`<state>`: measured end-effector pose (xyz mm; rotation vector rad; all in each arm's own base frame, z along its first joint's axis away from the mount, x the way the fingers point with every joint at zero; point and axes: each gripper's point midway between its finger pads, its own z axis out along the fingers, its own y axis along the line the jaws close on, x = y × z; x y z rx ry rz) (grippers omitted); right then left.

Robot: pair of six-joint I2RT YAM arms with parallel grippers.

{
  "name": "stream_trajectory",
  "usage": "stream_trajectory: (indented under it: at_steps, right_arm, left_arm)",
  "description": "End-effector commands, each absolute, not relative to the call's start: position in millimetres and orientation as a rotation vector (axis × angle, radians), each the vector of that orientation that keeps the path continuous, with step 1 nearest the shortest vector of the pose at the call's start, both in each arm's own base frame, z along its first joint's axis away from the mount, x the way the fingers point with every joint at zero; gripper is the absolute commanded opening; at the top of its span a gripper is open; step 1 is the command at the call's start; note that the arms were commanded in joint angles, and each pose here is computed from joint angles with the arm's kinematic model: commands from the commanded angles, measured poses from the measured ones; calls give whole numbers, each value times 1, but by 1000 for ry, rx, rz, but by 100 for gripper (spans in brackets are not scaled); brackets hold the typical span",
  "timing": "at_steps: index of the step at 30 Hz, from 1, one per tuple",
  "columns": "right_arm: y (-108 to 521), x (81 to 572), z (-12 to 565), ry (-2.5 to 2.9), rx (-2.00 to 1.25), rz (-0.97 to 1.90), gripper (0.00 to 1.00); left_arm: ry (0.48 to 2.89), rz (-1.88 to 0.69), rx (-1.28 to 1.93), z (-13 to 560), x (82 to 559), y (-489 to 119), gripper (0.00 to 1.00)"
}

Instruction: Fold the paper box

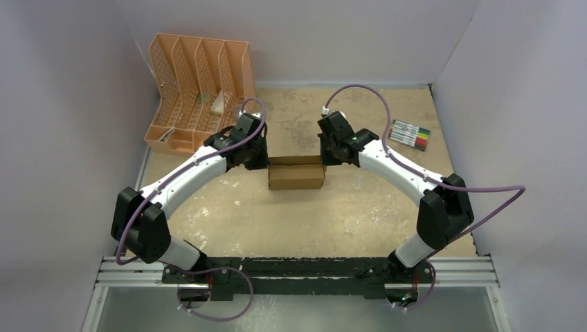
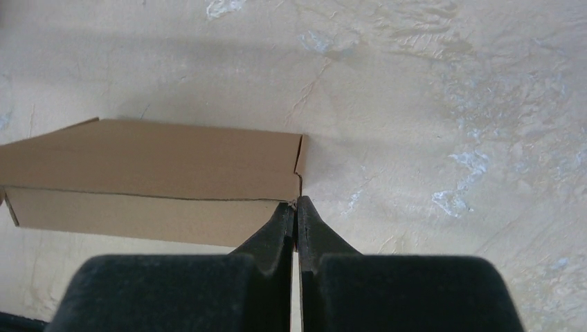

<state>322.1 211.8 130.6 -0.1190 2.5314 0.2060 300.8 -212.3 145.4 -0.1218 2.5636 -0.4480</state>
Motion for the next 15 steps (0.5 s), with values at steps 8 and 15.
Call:
stream_trajectory:
  at_steps: [8,15]
  right_arm:
    - [198,333,137,2477,141,58,0]
    - [196,336,127,2453,128,24,0]
  left_arm:
    - [2537,-517,-142,147,306,-227,0]
    - [2546,-516,-143,141,305,-227,0]
